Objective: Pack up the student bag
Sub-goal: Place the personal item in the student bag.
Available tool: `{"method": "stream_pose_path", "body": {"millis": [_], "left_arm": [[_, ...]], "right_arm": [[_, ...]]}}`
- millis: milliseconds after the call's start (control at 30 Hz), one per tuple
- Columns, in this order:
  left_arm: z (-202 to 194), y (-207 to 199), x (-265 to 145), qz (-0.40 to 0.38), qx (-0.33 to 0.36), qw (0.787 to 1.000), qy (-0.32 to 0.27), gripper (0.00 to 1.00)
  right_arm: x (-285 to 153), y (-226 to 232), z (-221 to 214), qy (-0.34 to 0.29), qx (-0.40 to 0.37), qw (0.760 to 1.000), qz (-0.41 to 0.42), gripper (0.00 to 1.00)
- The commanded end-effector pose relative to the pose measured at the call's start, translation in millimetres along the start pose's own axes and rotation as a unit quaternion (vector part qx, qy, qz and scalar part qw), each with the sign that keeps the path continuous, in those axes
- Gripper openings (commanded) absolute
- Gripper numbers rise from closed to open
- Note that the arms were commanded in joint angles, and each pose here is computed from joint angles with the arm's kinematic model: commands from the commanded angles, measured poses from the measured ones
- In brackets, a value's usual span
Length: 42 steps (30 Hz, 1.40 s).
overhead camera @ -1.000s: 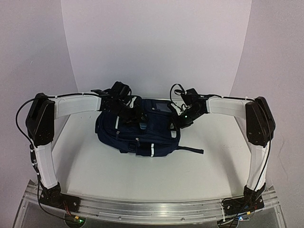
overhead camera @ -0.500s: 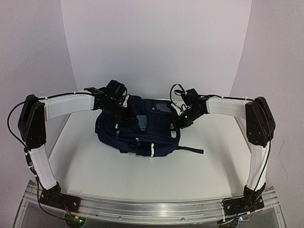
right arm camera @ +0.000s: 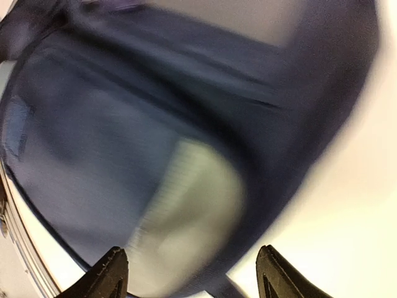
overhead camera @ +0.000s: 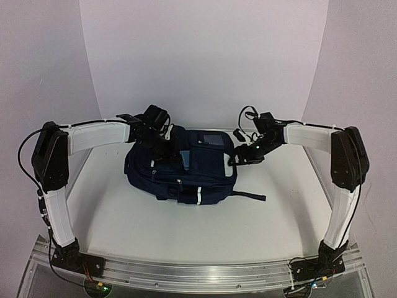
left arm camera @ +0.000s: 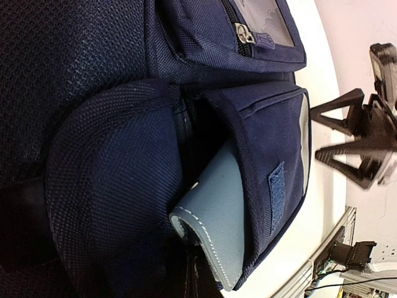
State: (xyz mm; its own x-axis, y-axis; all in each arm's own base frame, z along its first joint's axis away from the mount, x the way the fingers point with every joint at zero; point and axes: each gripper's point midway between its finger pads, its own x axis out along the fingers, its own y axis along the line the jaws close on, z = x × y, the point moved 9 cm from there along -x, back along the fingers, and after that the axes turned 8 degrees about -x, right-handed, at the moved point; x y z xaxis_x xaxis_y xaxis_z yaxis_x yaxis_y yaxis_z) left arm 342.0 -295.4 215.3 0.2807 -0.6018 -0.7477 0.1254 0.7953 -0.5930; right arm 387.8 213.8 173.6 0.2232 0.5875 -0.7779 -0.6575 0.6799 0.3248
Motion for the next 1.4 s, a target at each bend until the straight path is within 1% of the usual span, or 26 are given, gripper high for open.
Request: {"method": "stream_pose_path", "body": {"millis": [0, 200, 367, 567, 700, 800, 933, 1033, 1100, 1133, 1267, 1367], "left_arm": [[9, 3, 6, 0.026, 0.012, 1.000, -0.008, 0.01], [15, 4, 16, 0.043, 0.018, 0.999, -0.005, 0.01], [19, 1, 23, 0.038, 0.033, 0.999, 0.002, 0.04], [20, -5, 35, 0.008, 0.053, 0.999, 0.009, 0.07], [18, -13, 43, -0.042, 0.068, 0.996, 0.027, 0.09], [16, -19, 49, -0.080, 0.077, 0.993, 0.038, 0.15], [16, -25, 49, -0.115, 0.083, 0.989, 0.043, 0.34], [13, -26, 43, -0.124, 0.084, 0.988, 0.039, 0.44], [12, -24, 35, -0.104, 0.083, 0.991, 0.033, 0.48], [11, -22, 30, -0.086, 0.080, 0.993, 0.027, 0.48], [8, -15, -5, -0.001, 0.065, 0.998, -0.013, 0.47], [3, -16, -42, 0.021, 0.065, 0.996, -0.051, 0.46]], "right_arm": [[-23, -22, -8, -0.005, 0.063, 0.998, 0.003, 0.74], [7, -27, -12, 0.012, 0.104, 0.992, 0.075, 0.77], [19, -23, -5, -0.004, 0.104, 0.987, 0.126, 0.73], [28, -12, -1, -0.009, 0.095, 0.982, 0.164, 0.70], [31, -9, -2, -0.009, 0.096, 0.979, 0.179, 0.70], [30, -5, -3, -0.011, 0.093, 0.978, 0.189, 0.70], [28, 3, -3, -0.011, 0.089, 0.974, 0.208, 0.70], [26, 7, -2, -0.012, 0.088, 0.973, 0.215, 0.69], [24, 8, -1, -0.015, 0.088, 0.973, 0.215, 0.69], [23, 8, -1, -0.016, 0.088, 0.973, 0.213, 0.69], [22, 7, -3, -0.018, 0.088, 0.976, 0.199, 0.68], [21, 6, -4, -0.020, 0.085, 0.979, 0.186, 0.66]]}}
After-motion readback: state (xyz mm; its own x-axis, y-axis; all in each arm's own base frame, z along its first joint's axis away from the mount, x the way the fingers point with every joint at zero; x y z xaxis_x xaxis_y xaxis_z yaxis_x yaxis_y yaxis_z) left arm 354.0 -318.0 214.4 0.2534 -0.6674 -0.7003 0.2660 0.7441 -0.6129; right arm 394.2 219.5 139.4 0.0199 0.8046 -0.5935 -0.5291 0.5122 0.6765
